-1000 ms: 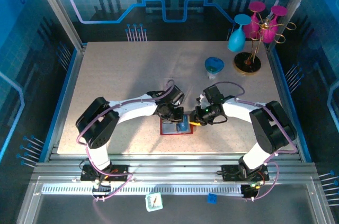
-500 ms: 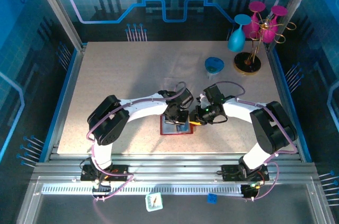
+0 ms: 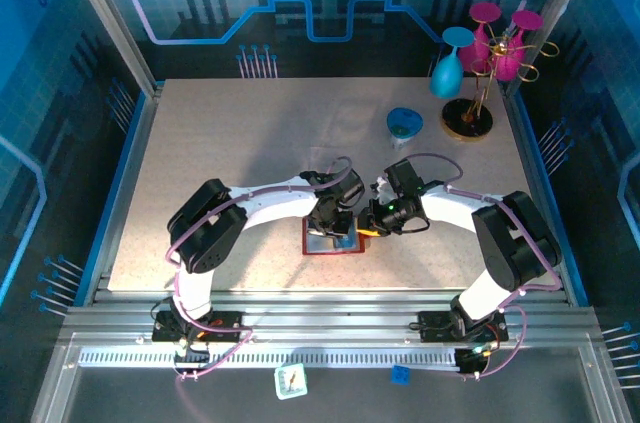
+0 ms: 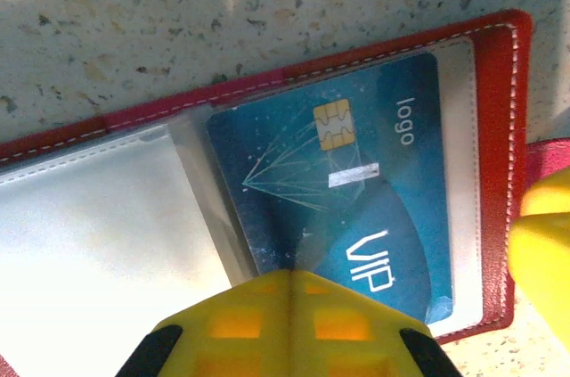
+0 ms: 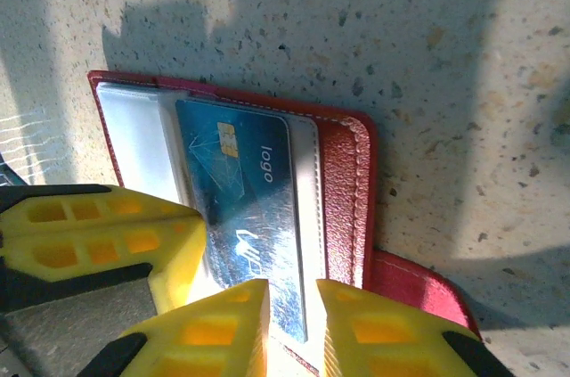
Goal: Take the credit cards out of the card holder
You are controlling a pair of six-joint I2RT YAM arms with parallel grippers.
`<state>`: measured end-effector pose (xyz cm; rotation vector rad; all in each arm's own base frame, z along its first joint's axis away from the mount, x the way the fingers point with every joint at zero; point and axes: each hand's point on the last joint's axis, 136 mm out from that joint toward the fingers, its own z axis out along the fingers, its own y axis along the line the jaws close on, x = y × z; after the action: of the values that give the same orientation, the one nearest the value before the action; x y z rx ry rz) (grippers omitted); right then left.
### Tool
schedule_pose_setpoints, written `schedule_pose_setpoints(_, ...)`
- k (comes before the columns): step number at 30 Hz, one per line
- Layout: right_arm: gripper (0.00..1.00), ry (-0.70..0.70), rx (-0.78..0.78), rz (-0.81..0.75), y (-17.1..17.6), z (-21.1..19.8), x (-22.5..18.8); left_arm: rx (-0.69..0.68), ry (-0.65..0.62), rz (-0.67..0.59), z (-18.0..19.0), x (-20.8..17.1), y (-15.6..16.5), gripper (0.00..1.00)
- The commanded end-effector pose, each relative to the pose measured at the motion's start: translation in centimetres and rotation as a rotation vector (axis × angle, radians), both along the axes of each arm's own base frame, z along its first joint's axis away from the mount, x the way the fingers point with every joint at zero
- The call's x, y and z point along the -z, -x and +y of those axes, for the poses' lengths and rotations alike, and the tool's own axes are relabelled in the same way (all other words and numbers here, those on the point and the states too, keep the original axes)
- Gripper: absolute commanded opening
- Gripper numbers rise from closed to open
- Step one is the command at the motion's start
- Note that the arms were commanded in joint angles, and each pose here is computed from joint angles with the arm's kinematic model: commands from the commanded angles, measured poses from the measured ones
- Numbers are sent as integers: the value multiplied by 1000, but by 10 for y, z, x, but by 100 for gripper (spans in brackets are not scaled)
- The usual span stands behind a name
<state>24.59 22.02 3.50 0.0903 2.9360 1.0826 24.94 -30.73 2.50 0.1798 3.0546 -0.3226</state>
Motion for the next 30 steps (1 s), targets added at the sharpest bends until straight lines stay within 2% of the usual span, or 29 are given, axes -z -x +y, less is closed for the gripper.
schedule_pose_setpoints(1,21,-33,2,-5,-2,2,-8,24,-30,12,1,5,3,4)
schedule_pose_setpoints(19,23,-76,-17,46,1,11,9,13,-42,11,8,8,7,3)
schedule_pose_setpoints(25,23,-74,-14,51,3,10,12,-10,-5,-36,5,-9,0,7)
schedule_pose_setpoints(30,23,-73,-12,46,3,9,11,-84,51,-38,-1,-14,-2,16)
